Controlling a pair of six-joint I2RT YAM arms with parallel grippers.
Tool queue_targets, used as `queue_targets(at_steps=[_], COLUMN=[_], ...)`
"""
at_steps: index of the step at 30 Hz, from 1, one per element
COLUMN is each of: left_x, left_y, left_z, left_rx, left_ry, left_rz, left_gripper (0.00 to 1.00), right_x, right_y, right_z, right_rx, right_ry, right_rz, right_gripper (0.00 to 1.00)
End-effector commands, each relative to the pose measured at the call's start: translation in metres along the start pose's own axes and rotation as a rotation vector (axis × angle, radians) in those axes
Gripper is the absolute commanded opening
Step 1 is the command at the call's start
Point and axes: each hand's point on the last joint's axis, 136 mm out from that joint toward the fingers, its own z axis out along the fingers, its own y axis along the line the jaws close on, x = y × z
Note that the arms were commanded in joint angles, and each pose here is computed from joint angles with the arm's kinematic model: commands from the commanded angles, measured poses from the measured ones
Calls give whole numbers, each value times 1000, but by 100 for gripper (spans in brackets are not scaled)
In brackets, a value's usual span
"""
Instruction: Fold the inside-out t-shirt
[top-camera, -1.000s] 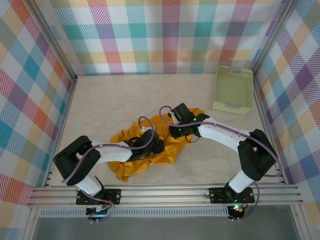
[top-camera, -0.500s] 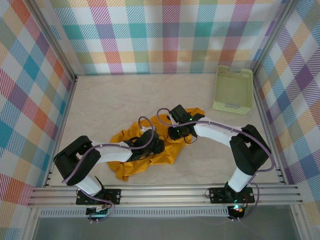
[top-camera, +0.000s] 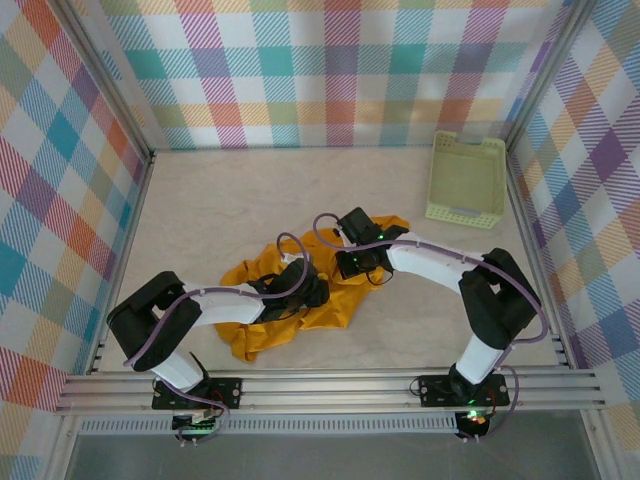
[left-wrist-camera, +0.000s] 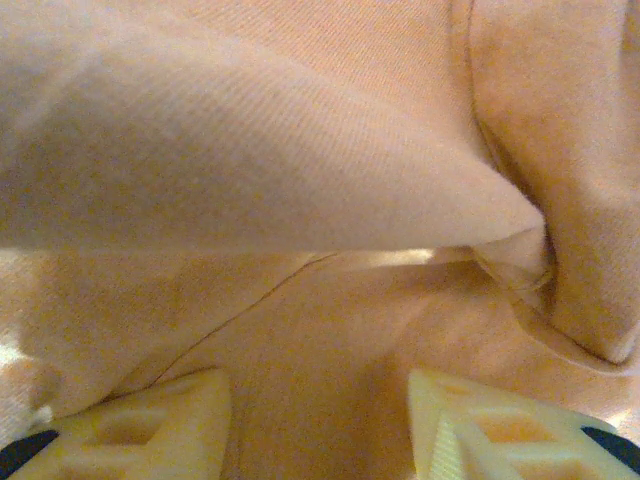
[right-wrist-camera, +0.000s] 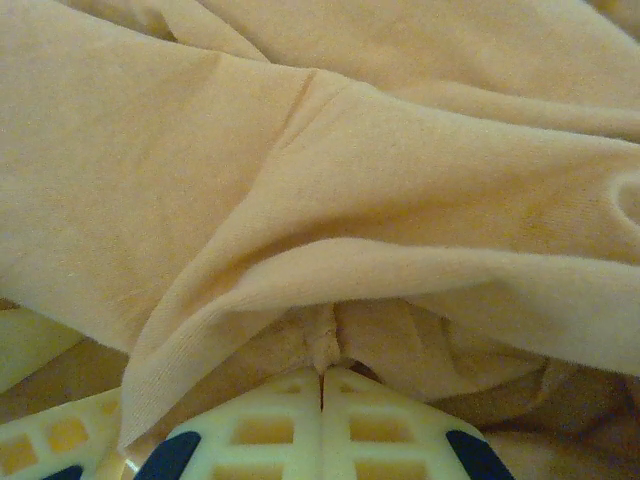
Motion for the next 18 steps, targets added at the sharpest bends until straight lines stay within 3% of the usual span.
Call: queue_targets(at_steps=[1,9,18], left_x=[8,9,12], left_y=[20,27,40], left_z=[5,8,9], left_rx=[-65,-89,-129], left_ry=[29,33,42], left_rz=[-10,-23,-38], left_gripper=[51,51,51], right_x=[-12,-4,-1], right_y=[6,7,-11], right_z=[-31,-49,-88], right_rx=[-23,-50,27], right_ry=[-76,-107,-183], right_rz=[5,23,40], right_gripper=[0,0,0])
